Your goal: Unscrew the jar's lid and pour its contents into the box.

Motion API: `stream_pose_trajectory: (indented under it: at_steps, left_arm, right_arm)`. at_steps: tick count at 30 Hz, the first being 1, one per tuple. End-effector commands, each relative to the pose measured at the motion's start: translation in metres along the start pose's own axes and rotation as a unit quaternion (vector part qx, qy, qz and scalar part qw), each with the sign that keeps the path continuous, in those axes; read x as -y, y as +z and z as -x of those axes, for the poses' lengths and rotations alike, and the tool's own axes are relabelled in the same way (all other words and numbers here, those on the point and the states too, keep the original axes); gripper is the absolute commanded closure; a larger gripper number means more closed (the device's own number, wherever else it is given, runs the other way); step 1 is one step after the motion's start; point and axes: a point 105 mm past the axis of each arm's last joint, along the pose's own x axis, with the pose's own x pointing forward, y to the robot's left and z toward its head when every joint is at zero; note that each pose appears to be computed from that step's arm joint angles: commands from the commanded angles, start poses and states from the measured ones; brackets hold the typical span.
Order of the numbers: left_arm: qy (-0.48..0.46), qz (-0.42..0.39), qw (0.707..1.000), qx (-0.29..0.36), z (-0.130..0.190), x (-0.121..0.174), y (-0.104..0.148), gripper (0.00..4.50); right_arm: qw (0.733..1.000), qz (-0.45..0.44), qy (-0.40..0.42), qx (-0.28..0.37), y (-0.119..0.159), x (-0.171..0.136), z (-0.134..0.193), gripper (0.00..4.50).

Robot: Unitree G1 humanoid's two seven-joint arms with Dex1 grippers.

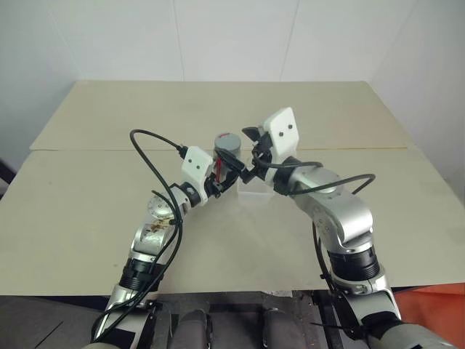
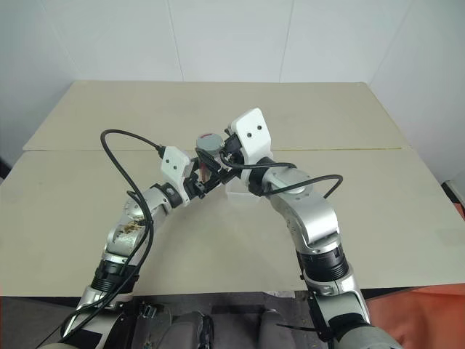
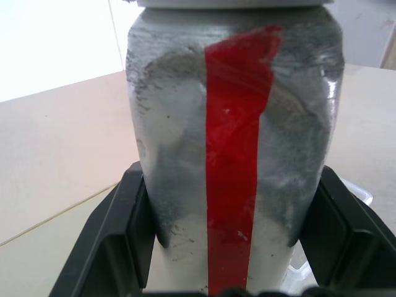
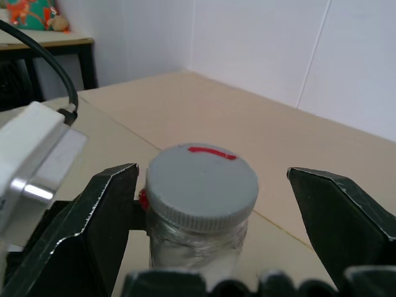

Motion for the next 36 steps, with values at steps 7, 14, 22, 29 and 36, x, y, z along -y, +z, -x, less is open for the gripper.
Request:
stream_pose_trajectory:
  at_steps: [7,14,22,29,36]
  left_arm:
    - [0.002,-0.018,0.999,0.031,-0.001,0.0,0.019,1.71]
    - [0.003,-0.018,0.999,0.031,-0.001,-0.001,0.019,1.71]
    - [0.004,-0.019,0.999,0.032,-0.001,-0.002,0.02,1.71]
    - [0.009,-0.017,0.999,0.032,-0.001,-0.003,0.02,1.71]
    - [0.012,-0.017,0.999,0.033,-0.001,-0.005,0.021,1.71]
  right_arm:
    - [0.999,0.024,-0.014,0.028,0.016,0.003,-0.006,0.03]
    - [0.999,0.023,-0.026,0.024,0.015,0.009,-0.004,0.03]
    - [0.999,0.026,-0.039,0.019,0.012,0.017,0.004,0.03]
    - [0.999,0.028,-0.042,0.015,0.01,0.02,0.008,0.03]
    - [0.998,0.03,-0.046,0.011,0.008,0.023,0.014,0.03]
